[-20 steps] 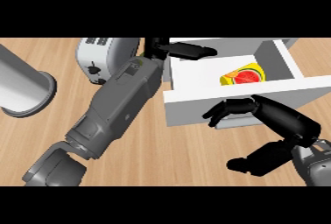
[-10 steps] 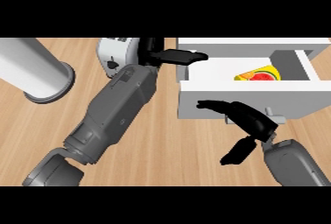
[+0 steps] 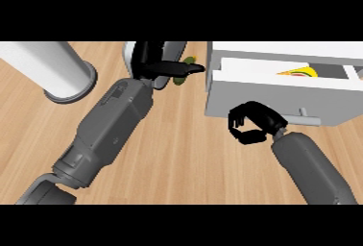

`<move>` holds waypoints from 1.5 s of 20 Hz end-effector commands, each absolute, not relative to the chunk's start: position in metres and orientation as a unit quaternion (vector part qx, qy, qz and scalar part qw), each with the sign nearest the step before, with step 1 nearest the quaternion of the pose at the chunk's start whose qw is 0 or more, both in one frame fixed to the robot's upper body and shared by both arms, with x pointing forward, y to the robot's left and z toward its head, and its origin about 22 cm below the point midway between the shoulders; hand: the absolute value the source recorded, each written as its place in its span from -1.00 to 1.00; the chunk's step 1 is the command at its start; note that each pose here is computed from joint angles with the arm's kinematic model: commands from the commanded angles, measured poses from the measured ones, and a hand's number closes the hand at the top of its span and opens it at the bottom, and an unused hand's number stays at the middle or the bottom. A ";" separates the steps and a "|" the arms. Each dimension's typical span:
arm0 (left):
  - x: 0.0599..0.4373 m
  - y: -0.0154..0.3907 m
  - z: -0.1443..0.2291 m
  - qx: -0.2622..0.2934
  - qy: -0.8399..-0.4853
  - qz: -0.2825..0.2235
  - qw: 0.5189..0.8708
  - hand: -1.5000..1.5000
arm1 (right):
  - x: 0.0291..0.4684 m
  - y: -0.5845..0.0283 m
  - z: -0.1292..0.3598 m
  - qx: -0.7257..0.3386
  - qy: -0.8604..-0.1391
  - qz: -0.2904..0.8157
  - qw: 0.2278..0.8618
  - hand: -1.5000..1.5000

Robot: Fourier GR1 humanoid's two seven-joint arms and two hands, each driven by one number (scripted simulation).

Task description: Pick up the cup, place it into the drawer and close the drawer

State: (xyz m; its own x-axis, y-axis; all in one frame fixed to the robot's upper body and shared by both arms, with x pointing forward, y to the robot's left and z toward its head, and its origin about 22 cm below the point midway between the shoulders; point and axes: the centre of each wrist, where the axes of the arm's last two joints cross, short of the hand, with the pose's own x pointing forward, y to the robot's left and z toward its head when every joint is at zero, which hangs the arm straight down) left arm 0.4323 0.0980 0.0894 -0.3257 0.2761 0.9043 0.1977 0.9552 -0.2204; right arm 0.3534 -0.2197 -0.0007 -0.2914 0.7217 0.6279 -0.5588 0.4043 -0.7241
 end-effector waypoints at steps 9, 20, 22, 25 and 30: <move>0.418 0.137 0.067 -0.168 -0.810 0.026 0.561 -1.00 | 0.426 -0.278 0.062 -0.136 -0.676 0.413 0.595 1.00; 0.416 0.152 0.069 -0.189 -0.802 0.009 0.566 -1.00 | 0.436 -0.302 0.104 -0.146 -0.700 0.361 0.599 1.00; 0.415 0.158 0.068 -0.187 -0.805 0.009 0.563 -1.00 | 0.436 -0.310 0.115 -0.141 -0.703 0.356 0.599 1.00; 0.414 0.158 0.066 -0.198 -0.801 0.006 0.566 -1.00 | 0.437 -0.311 0.121 -0.133 -0.707 0.355 0.597 1.00; 0.410 0.166 0.060 -0.197 -0.802 0.008 0.564 -1.00 | 0.435 -0.316 0.128 -0.118 -0.708 0.351 0.602 1.00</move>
